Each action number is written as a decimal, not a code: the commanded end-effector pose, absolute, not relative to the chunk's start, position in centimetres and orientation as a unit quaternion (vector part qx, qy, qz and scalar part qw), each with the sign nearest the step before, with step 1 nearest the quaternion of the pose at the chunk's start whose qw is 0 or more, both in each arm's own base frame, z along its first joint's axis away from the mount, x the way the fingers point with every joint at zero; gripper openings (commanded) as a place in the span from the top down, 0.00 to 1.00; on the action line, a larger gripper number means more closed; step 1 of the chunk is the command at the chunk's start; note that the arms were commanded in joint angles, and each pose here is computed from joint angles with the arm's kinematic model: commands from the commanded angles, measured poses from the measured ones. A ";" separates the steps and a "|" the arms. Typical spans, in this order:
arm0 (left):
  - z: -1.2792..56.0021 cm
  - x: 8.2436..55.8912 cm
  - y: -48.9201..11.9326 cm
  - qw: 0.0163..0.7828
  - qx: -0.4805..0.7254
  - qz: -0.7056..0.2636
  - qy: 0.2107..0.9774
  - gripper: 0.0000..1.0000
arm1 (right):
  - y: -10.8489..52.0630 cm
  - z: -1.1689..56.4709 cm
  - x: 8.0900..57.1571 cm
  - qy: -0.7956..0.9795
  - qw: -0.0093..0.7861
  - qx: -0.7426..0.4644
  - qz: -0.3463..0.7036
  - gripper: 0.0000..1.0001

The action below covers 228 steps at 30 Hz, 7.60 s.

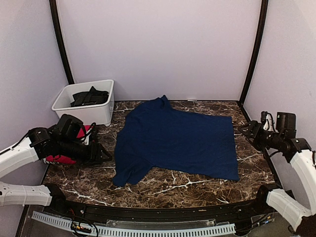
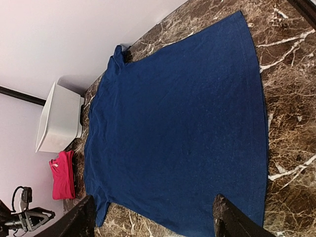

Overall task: Fold and stack the mixed laundry pile
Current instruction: Adjust the flattened T-shirt at the center of the board, then pick up the flattened T-shirt from the center of the board.

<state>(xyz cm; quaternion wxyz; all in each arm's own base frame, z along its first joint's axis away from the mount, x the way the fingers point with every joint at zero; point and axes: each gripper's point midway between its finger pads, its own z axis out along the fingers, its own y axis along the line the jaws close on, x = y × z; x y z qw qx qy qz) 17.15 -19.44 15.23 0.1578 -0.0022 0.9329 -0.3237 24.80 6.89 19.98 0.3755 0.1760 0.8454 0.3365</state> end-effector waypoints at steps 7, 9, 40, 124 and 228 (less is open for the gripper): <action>12.3 16.5 -25.3 0.125 0.187 -0.190 0.956 0.62 | 10.2 19.1 27.8 0.868 0.335 0.067 0.360 0.25; 10.8 16.1 -26.7 0.108 0.219 -0.163 0.956 0.62 | 10.9 18.9 27.8 0.872 0.327 0.053 0.360 0.25; 5.3 7.5 -34.8 -0.034 0.431 -0.138 0.891 1.00 | 10.6 18.1 29.8 0.883 0.321 0.039 0.339 0.24; 2.6 54.3 -17.0 0.225 0.131 0.217 0.941 0.86 | 11.3 5.0 53.0 0.966 0.220 -0.057 0.128 0.59; 4.4 12.9 -19.6 0.042 -0.054 -0.181 0.981 0.48 | 7.4 3.2 17.5 0.955 0.042 0.293 0.024 0.66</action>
